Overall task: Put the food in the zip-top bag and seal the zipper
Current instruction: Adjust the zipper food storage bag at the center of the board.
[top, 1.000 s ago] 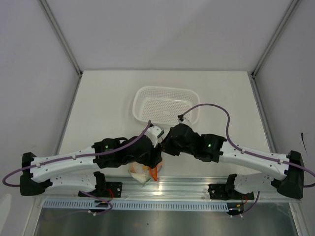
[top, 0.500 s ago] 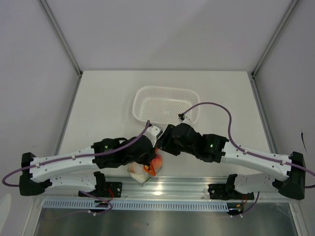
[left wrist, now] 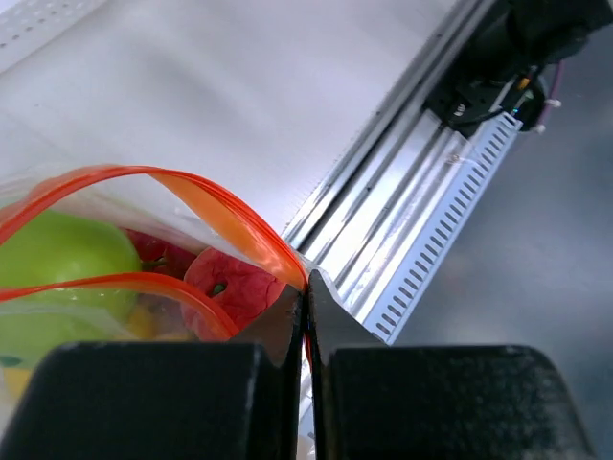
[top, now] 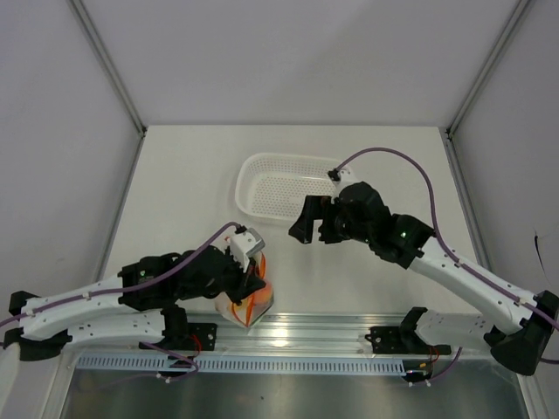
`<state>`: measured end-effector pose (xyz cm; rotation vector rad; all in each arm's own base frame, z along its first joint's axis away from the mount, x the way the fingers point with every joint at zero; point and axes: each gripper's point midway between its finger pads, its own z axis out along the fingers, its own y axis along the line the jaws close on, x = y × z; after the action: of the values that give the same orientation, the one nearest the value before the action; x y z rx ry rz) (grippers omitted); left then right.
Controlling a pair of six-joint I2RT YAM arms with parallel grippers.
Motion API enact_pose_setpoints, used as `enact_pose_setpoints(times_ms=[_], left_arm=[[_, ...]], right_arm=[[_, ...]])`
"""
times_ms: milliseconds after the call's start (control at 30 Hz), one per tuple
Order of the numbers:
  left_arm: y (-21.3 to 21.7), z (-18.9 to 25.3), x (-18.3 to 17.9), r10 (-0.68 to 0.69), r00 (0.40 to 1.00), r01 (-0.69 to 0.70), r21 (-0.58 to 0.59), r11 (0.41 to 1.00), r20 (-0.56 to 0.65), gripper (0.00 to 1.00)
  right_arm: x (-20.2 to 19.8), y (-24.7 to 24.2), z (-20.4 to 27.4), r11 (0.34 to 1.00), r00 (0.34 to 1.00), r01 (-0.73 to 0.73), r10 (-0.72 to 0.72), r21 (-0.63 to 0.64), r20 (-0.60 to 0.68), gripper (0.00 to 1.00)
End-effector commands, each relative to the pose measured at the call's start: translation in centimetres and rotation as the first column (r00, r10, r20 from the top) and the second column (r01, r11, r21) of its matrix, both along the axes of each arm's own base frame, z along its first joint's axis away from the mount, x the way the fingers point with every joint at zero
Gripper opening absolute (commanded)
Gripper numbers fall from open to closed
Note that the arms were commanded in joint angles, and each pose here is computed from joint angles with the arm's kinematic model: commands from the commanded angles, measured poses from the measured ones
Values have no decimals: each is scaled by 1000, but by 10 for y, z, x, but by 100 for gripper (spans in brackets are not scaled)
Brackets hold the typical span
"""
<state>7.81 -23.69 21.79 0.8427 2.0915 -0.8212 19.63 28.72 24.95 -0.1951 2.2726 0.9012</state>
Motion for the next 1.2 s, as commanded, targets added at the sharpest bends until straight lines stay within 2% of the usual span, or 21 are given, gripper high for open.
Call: enact_pose_setpoints(times_ms=[0, 100, 167, 267, 467, 733, 833, 1033, 1167], left_arm=[[-7, 4, -19, -144, 989, 145, -45, 988, 10, 0], [-6, -4, -24, -171, 985, 171, -41, 984, -2, 1], [-11, -4, -39, -246, 969, 243, -66, 968, -37, 0], [-15, -1, -53, -325, 944, 319, -105, 942, -52, 1], [-7, -3, -58, -351, 935, 345, -95, 934, -53, 1], [5, -6, -57, -321, 945, 316, -77, 946, -60, 0], [6, -1, -62, -335, 939, 328, -86, 941, -81, 1], [10, 4, -65, -340, 936, 331, -104, 938, -85, 1], [12, 5, -67, -346, 934, 335, -114, 935, -87, 1]], right_arm=[[6, -9, 18, 982, 968, -187, 185, -2, 171, 99], [14, -6, 20, 963, 943, -268, 257, 25, 211, 99], [14, 3, 25, 938, 912, -343, 322, 40, 254, 99], [-10, 24, 26, 826, 803, -558, 513, 79, 304, 99], [-32, 30, -4, 701, 684, -710, 662, 71, 307, 99], [-61, 23, -1, 592, 586, -798, 718, 112, 375, 94], [-56, 25, 2, 580, 571, -807, 718, 111, 397, 96], [-35, 35, 9, 516, 511, -848, 737, 120, 441, 99], [-29, 42, 10, 417, 421, -901, 781, 116, 461, 99]])
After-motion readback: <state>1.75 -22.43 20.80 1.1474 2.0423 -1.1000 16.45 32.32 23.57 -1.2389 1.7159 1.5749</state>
